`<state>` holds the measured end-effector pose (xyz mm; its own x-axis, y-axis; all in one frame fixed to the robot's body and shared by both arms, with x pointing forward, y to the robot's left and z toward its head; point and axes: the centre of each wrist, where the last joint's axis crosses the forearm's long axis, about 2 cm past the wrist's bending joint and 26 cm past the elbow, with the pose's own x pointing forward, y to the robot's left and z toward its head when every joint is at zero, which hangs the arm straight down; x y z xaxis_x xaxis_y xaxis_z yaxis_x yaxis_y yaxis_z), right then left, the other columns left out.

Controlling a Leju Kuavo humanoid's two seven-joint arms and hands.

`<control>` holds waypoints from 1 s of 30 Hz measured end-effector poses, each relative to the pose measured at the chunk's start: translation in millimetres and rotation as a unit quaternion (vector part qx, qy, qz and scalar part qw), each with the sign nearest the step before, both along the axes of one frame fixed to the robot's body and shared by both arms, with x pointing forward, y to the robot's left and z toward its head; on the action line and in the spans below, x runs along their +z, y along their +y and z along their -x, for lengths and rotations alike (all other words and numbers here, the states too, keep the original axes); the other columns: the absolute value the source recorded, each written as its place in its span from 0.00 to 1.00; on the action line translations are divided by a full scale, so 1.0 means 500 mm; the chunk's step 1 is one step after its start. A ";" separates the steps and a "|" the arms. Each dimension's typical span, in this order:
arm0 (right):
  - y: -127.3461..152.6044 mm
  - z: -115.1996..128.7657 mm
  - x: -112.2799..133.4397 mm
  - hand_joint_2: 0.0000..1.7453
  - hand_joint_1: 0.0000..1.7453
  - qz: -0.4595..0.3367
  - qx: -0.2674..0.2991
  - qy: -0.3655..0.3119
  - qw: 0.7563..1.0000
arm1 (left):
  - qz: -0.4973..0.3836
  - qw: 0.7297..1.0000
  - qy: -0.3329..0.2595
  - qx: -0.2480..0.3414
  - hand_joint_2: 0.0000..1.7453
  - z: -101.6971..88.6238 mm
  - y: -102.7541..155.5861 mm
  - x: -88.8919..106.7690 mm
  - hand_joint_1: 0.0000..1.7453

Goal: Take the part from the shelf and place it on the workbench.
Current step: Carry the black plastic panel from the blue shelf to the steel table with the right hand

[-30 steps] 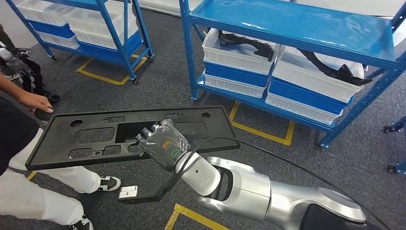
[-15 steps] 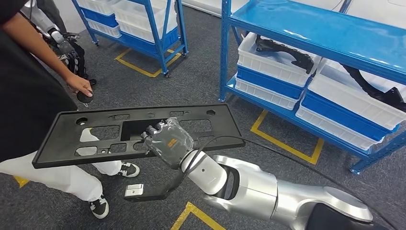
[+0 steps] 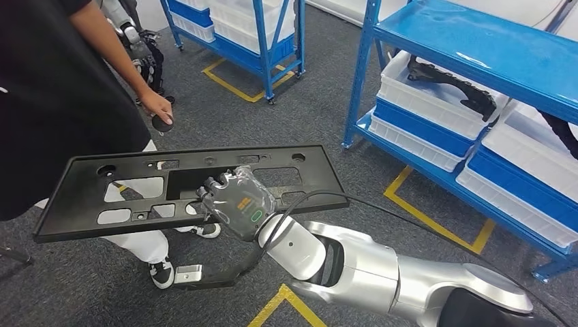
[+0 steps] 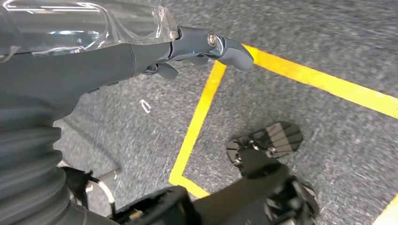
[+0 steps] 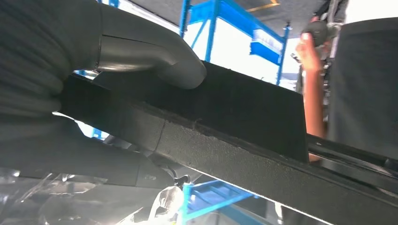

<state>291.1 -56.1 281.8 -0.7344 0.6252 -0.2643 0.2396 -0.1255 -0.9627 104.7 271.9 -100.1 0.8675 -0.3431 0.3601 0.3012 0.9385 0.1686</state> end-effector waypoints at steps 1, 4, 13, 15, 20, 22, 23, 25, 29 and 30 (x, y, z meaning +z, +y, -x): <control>-0.001 0.000 0.001 1.00 1.00 -0.001 0.000 -0.001 1.000 | 0.000 1.000 0.001 0.000 1.00 0.002 0.000 0.000 0.00; -0.006 0.000 0.001 1.00 1.00 -0.001 -0.002 -0.003 1.000 | 0.000 1.000 0.000 0.000 1.00 -0.001 -0.001 0.000 0.00; -0.021 -0.001 -0.001 1.00 1.00 0.000 -0.011 -0.006 1.000 | 0.001 1.000 0.003 -0.001 1.00 0.004 -0.001 -0.001 0.00; -0.022 -0.001 0.001 1.00 1.00 -0.002 -0.011 -0.007 1.000 | 0.001 1.000 0.006 -0.001 1.00 0.010 0.001 -0.002 0.00; -0.024 -0.001 0.008 1.00 1.00 -0.007 -0.013 -0.011 1.000 | 0.000 1.000 0.004 -0.002 1.00 0.007 0.002 -0.002 0.00; -0.026 -0.001 0.007 1.00 1.00 -0.006 -0.013 -0.010 1.000 | 0.000 1.000 0.004 -0.002 1.00 0.006 0.002 -0.001 0.00; -0.026 0.000 0.007 1.00 1.00 -0.006 -0.013 -0.010 1.000 | 0.000 1.000 0.004 -0.001 1.00 0.006 0.002 -0.002 0.00; -0.026 0.000 0.008 1.00 1.00 -0.007 -0.013 -0.010 1.000 | 0.000 1.000 0.003 -0.001 1.00 0.005 0.002 -0.001 0.00; -0.029 -0.001 0.011 1.00 1.00 -0.010 -0.013 -0.012 1.000 | 0.000 1.000 0.000 -0.001 1.00 -0.002 0.002 0.000 0.00; -0.029 -0.001 0.012 1.00 1.00 -0.010 -0.013 -0.012 1.000 | 0.000 1.000 0.001 -0.001 1.00 0.000 0.002 0.000 0.00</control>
<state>291.5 -70.8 287.9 -0.7110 0.6496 -0.2695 0.2603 -0.1129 -0.9589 104.7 273.0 -100.2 0.8674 -0.3454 0.3582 0.3038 0.9377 0.1685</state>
